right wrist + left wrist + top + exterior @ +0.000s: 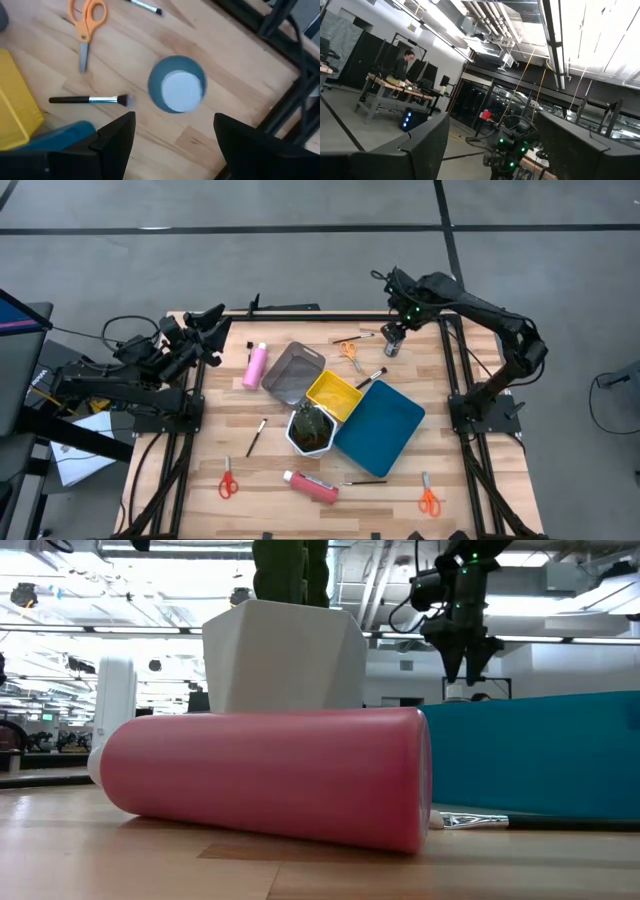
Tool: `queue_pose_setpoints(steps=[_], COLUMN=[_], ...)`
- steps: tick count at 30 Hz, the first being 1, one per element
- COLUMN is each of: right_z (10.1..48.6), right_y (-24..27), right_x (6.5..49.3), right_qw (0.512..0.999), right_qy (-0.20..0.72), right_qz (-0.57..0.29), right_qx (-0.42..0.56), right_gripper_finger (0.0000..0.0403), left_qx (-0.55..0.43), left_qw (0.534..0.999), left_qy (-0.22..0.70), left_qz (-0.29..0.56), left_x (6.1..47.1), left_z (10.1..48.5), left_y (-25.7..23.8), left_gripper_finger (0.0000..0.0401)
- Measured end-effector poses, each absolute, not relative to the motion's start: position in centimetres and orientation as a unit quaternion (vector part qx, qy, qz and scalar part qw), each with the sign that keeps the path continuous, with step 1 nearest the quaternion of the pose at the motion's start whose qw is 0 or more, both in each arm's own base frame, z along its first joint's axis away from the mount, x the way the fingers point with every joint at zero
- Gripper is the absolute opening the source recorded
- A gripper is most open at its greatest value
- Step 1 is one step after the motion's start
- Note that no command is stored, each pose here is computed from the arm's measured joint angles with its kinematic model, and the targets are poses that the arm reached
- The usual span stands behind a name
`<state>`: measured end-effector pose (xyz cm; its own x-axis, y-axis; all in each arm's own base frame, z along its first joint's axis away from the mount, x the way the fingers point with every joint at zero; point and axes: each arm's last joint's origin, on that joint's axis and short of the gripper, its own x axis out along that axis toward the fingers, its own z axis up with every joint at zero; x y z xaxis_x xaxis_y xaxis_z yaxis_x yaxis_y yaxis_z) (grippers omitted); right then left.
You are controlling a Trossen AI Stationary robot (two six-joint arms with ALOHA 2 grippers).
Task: Pick & Place Paint Supplies
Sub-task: Put the blue paint bottle into the blue bin
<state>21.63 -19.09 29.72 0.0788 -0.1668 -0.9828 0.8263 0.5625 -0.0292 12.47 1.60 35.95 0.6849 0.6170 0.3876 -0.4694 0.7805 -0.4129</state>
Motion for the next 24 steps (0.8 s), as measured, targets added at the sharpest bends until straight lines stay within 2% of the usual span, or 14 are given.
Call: queue_pose_setpoints(steps=[7, 18, 24], right_z=[29.6, 29.4, 28.1], right_y=[-19.4, -20.7, -20.9], right_x=[22.2, 21.2, 22.0], right_qw=[0.694, 0.684, 0.672], right_qy=[0.543, 0.538, 0.566], right_qz=[-0.376, -0.393, -0.371], right_qx=[0.287, 0.297, 0.301], right_gripper_finger=[0.0266, 0.0266, 0.0265], left_qx=[-0.152, -0.152, -0.152], left_qw=[0.905, 0.905, 0.905], left_qy=[-0.264, -0.264, -0.264], left_qz=[0.297, 0.297, 0.297], left_x=[12.5, 12.5, 12.5], left_z=[35.9, 35.9, 35.9], left_y=[1.6, 1.6, 1.6], left_gripper_finger=[0.0294, 0.0294, 0.0294])
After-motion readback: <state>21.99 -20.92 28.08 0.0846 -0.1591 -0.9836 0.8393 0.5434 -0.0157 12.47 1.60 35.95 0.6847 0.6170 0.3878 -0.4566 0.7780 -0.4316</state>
